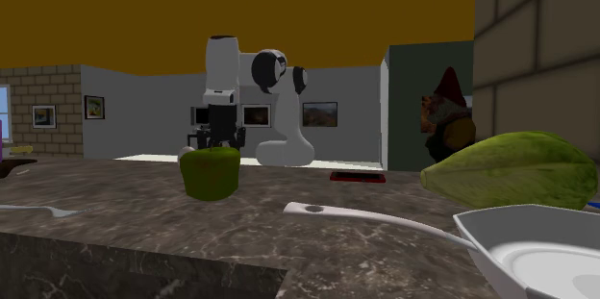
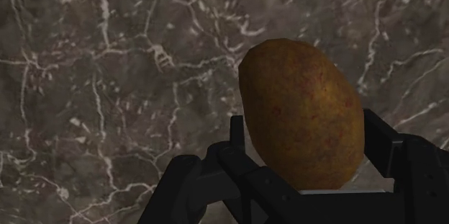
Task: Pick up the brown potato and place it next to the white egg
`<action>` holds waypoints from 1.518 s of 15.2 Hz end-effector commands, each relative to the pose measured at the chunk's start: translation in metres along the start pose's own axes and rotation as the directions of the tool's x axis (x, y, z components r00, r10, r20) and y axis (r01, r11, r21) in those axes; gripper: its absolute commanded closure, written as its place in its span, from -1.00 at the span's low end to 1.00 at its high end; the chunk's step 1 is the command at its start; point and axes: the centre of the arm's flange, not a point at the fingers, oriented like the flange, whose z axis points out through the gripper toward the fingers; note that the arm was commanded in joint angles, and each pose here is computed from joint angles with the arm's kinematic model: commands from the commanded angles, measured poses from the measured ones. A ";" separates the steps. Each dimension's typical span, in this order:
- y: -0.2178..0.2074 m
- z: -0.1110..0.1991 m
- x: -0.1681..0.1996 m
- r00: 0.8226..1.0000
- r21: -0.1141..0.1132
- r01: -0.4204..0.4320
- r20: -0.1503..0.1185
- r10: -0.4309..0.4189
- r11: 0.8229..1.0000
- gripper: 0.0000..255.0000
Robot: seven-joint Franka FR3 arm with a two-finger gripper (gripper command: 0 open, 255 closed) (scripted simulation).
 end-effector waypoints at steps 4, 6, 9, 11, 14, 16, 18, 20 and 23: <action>0.000 0.005 0.000 1.000 -0.001 0.000 0.000 0.000 1.000 1.00; 0.000 0.005 0.000 1.000 -0.001 0.000 0.000 0.000 1.000 1.00; 0.000 0.005 0.000 1.000 0.000 0.000 0.000 0.000 1.000 -1.00; 0.000 0.005 0.000 1.000 0.000 0.000 0.000 0.000 1.000 -1.00; 0.000 0.005 0.000 1.000 0.000 0.000 0.000 0.000 1.000 -1.00; 0.000 -0.022 0.000 1.000 -0.001 0.000 0.000 0.000 1.000 -1.00; 0.000 -0.045 0.000 1.000 -0.001 0.000 0.000 0.000 1.000 -1.00; 0.000 -0.045 0.000 1.000 0.000 0.000 0.000 0.000 1.000 -1.00; 0.000 -0.045 0.000 1.000 -0.001 0.000 0.000 0.000 1.000 -1.00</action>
